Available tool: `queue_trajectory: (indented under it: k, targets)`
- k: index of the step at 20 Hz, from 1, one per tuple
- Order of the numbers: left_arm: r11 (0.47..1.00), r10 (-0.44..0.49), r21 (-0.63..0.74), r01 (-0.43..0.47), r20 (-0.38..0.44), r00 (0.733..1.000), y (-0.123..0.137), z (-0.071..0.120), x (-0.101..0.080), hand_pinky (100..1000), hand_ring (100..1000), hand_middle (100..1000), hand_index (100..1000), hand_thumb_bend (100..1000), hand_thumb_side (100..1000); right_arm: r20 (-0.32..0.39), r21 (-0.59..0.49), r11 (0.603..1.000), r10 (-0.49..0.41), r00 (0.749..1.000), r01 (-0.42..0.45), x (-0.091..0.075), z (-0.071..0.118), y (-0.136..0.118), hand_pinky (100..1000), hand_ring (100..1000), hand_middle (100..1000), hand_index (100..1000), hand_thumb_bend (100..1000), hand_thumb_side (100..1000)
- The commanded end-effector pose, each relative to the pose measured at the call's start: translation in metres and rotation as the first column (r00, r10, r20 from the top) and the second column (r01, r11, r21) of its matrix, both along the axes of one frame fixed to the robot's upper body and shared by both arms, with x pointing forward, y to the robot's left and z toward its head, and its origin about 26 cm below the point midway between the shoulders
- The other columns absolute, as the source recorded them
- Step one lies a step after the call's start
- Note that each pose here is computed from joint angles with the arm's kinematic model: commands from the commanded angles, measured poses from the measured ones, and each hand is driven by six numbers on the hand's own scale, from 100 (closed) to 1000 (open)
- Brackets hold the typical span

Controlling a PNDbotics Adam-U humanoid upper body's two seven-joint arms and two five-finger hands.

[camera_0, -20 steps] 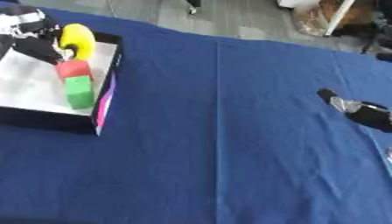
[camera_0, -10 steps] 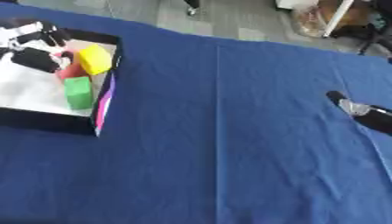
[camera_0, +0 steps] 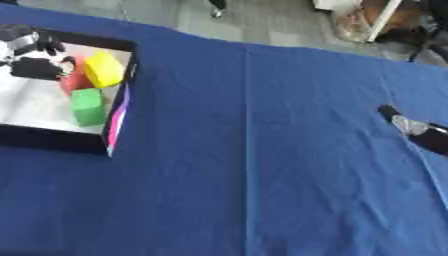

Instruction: Pick up the objects with one hand, pass them to the other hand, and then place them into the box on the other side of the table.

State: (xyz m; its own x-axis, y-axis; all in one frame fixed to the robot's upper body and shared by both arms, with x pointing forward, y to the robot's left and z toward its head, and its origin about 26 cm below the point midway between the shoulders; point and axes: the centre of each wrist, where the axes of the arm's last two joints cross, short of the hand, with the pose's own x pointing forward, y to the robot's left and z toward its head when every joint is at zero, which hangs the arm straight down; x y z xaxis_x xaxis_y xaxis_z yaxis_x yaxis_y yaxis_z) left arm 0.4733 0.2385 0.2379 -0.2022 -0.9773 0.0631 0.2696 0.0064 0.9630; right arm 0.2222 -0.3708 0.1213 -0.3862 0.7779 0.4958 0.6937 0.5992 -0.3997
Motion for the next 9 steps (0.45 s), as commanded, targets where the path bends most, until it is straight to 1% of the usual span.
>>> queue_trajectory:
  k: [1, 2, 3, 4, 5, 6, 8, 9]
  targets:
    - [0.991, -0.017, -0.134, 0.024, 0.055, 0.998, 0.006, 0.028, -0.009, 1000, 763, 647, 774, 100, 399, 0.044, -0.018, 1.000, -0.006, 0.999, 0.007, -0.002, 0.008, -0.006, 747, 839, 886, 917, 648, 135]
    - [0.968, -0.059, -0.237, 0.078, 0.086, 0.995, 0.005, 0.040, -0.017, 1000, 730, 624, 742, 100, 438, 0.060, -0.015, 1.000, -0.009, 0.998, 0.009, -0.004, 0.008, -0.009, 751, 840, 885, 917, 616, 124]
    - [0.933, -0.101, -0.332, 0.138, 0.126, 0.987, 0.005, 0.052, -0.028, 1000, 709, 621, 738, 100, 408, 0.079, -0.016, 1.000, -0.012, 0.997, 0.013, -0.007, 0.008, -0.013, 756, 842, 884, 917, 605, 119]
    - [0.890, -0.139, -0.409, 0.203, 0.181, 0.974, 0.005, 0.065, -0.041, 1000, 686, 620, 744, 100, 434, 0.103, -0.020, 1.000, -0.015, 0.995, 0.018, -0.010, 0.010, -0.018, 763, 844, 884, 915, 579, 144]
    - [0.843, -0.167, -0.466, 0.270, 0.250, 0.954, 0.006, 0.079, -0.056, 1000, 672, 622, 751, 100, 501, 0.125, -0.031, 0.999, -0.013, 0.992, 0.017, -0.013, 0.013, -0.026, 768, 845, 883, 910, 545, 164]
    - [0.797, -0.178, -0.509, 0.326, 0.316, 0.932, 0.008, 0.090, -0.069, 1000, 673, 647, 767, 100, 578, 0.146, -0.042, 0.999, -0.004, 0.989, 0.011, -0.017, 0.019, -0.035, 775, 844, 881, 900, 504, 182]
    - [0.708, -0.168, -0.582, 0.400, 0.411, 0.896, 0.013, 0.105, -0.091, 1000, 718, 697, 794, 100, 612, 0.195, -0.053, 0.999, 0.012, 0.981, -0.002, -0.023, 0.038, -0.055, 785, 842, 873, 877, 498, 146]
    - [0.668, -0.152, -0.611, 0.424, 0.446, 0.882, 0.017, 0.110, -0.099, 1000, 728, 702, 797, 100, 605, 0.221, -0.049, 0.999, 0.014, 0.975, -0.003, -0.027, 0.049, -0.065, 789, 843, 871, 872, 518, 119]
